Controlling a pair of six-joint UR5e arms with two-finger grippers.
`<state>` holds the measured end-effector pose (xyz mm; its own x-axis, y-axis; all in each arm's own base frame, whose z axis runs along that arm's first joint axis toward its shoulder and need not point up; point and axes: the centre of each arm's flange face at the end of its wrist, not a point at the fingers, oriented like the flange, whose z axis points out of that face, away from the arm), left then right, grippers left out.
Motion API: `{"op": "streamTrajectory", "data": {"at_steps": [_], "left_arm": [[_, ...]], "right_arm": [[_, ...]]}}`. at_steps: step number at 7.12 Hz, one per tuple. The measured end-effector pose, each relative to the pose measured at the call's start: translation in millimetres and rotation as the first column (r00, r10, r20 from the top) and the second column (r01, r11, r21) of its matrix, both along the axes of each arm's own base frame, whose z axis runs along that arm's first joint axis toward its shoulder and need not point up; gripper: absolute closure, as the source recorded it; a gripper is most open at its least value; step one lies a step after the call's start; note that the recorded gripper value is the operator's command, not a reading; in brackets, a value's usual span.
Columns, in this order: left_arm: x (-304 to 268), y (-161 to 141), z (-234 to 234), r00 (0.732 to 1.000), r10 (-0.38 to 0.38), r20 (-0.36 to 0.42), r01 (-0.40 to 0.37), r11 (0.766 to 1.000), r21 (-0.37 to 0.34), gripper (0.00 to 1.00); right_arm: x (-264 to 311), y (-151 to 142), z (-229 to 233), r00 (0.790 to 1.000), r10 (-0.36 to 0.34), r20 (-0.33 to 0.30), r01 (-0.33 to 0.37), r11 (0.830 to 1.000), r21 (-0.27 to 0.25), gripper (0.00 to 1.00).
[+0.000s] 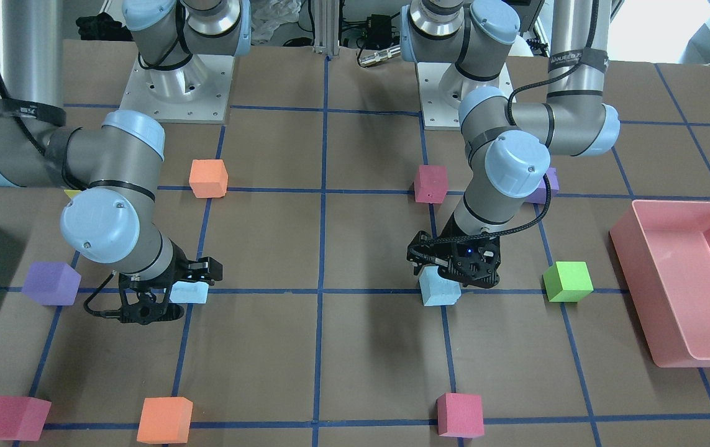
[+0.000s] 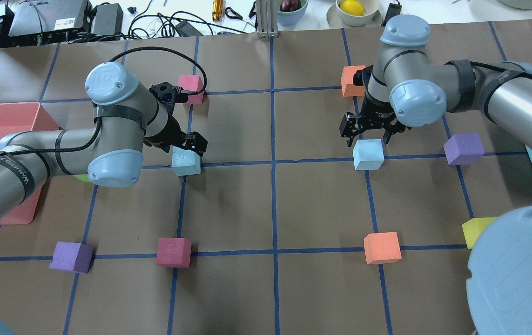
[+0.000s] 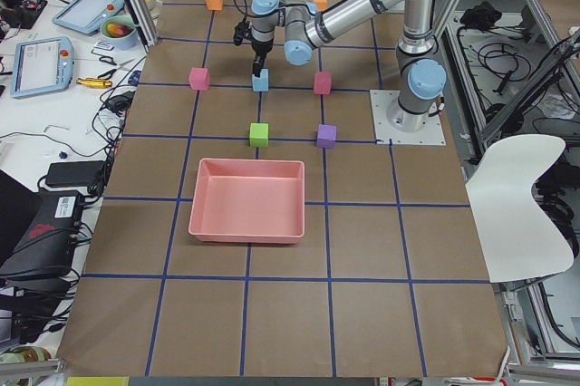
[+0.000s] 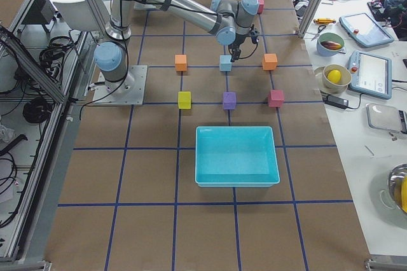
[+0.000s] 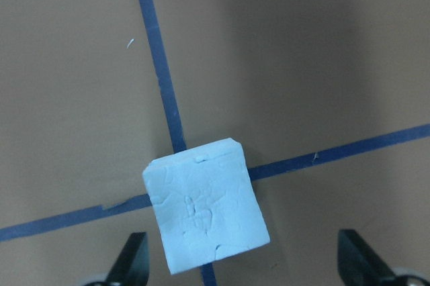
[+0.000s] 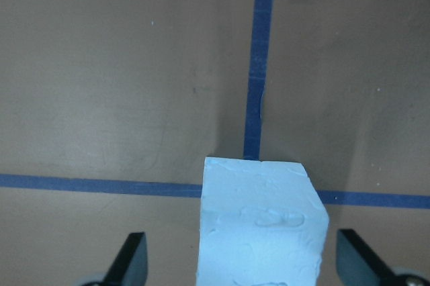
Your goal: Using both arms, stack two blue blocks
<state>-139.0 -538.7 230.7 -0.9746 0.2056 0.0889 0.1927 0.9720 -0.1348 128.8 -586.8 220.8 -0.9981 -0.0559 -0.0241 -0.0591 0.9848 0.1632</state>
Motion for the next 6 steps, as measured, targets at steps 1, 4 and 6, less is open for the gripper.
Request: {"op": "streamTrajectory", "data": {"at_steps": [1, 4, 6], "left_arm": [[0, -2, -10, 1.0, 0.0, 0.001, 0.0, 1.0, 0.009, 0.0], [10, 0, -34, 0.994, 0.0, 0.105, -0.005, 0.999, 0.049, 0.0], [12, 1, -38, 0.992, 0.003, 0.124, -0.01, 0.999, 0.053, 0.31]], "right_arm": [[0, 4, -7, 1.0, 0.0, -0.003, 0.0, 1.0, 0.009, 0.52], [-1, 5, -10, 1.0, 0.008, -0.006, -0.008, 1.0, -0.008, 1.0], [1, 1, 4, 1.0, -0.003, -0.005, 0.003, 1.0, -0.03, 1.0]]}}
